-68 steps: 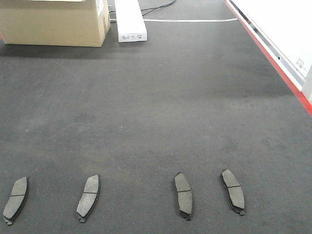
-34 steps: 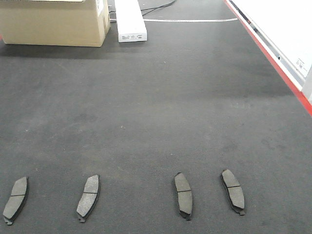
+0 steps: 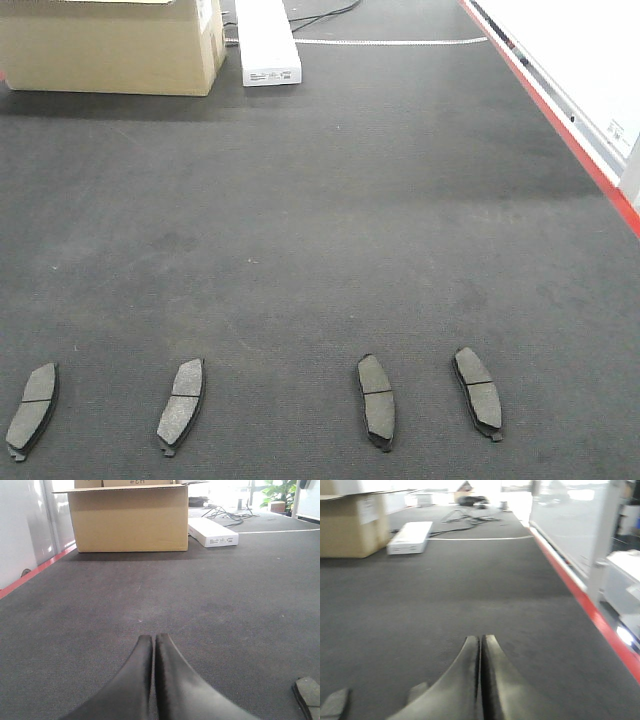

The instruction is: Move and align brake pads A on conveyor

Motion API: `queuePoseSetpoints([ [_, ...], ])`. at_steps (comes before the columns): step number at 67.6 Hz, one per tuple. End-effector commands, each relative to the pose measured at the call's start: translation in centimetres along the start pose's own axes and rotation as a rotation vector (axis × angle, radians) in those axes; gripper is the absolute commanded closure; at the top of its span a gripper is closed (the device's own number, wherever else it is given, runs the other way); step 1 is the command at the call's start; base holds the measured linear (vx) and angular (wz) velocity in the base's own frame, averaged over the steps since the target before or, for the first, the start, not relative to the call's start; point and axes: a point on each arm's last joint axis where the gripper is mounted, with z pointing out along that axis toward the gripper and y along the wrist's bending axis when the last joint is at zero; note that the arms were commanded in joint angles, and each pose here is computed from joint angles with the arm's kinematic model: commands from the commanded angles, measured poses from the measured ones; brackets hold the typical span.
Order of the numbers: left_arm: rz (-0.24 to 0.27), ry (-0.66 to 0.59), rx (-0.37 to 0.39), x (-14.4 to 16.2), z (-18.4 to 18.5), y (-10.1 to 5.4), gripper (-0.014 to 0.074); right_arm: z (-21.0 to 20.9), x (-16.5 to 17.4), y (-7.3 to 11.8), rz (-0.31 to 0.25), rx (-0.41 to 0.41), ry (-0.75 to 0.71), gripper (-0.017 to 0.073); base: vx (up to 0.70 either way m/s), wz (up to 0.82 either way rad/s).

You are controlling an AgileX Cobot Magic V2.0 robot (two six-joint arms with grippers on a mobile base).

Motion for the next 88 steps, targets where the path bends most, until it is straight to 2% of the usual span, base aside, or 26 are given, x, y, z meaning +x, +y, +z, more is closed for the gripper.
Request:
queuePoseSetpoints([
  [1,-0.016,-0.064,0.002,-0.1,0.0,0.0,0.0599,0.4,-0.5,-0.2,0.027,0.071,-0.093,0.0571,0.0,0.0],
  [4,-0.016,-0.064,0.002,-0.1,0.0,0.0,0.0599,0.6,0.2,-0.3,0.046,0.104,-0.096,0.0571,0.0,0.0],
  [14,-0.016,-0.064,0.002,-0.1,0.0,0.0,0.0599,1.2,2.2,-0.4,-0.022,0.11,-0.142,0.0571,0.0,0.0],
  [20,-0.016,-0.064,0.002,-0.1,0.0,0.0,0.0599,1.3,2.7,-0.4,-0.029,0.107,-0.19,0.0571,0.0,0.0],
  [30,-0.016,-0.064,0.002,-0.1,0.0,0.0,0.0599,0.8,2.6,-0.3,-0.074,0.107,-0.228,0.0571,0.0,0.0],
  [37,-0.016,-0.064,0.002,-0.1,0.0,0.0,0.0599,0.9,2.7,-0.1,-0.11,0.067,-0.218,0.0571,0.0,0.0],
  [44,-0.016,-0.064,0.002,-0.1,0.0,0.0,0.0599,0.9,2.8,0.4,-0.134,-0.012,-0.206,0.0571,0.0,0.0],
  [54,-0.016,-0.064,0.002,-0.1,0.0,0.0,0.0599,0.9,3.0,0.7,-0.108,-0.075,-0.184,0.0571,0.0,0.0],
  [72,-0.016,-0.064,0.002,-0.1,0.0,0.0,0.0599,0.9,3.1,0.6,-0.059,-0.077,-0.171,0.0571,0.0,0.0],
  [88,-0.016,-0.064,0.002,-0.1,0.0,0.0,0.0599,0.9,3.1,0.6,-0.06,-0.077,-0.171,0.0571,0.0,0.0],
])
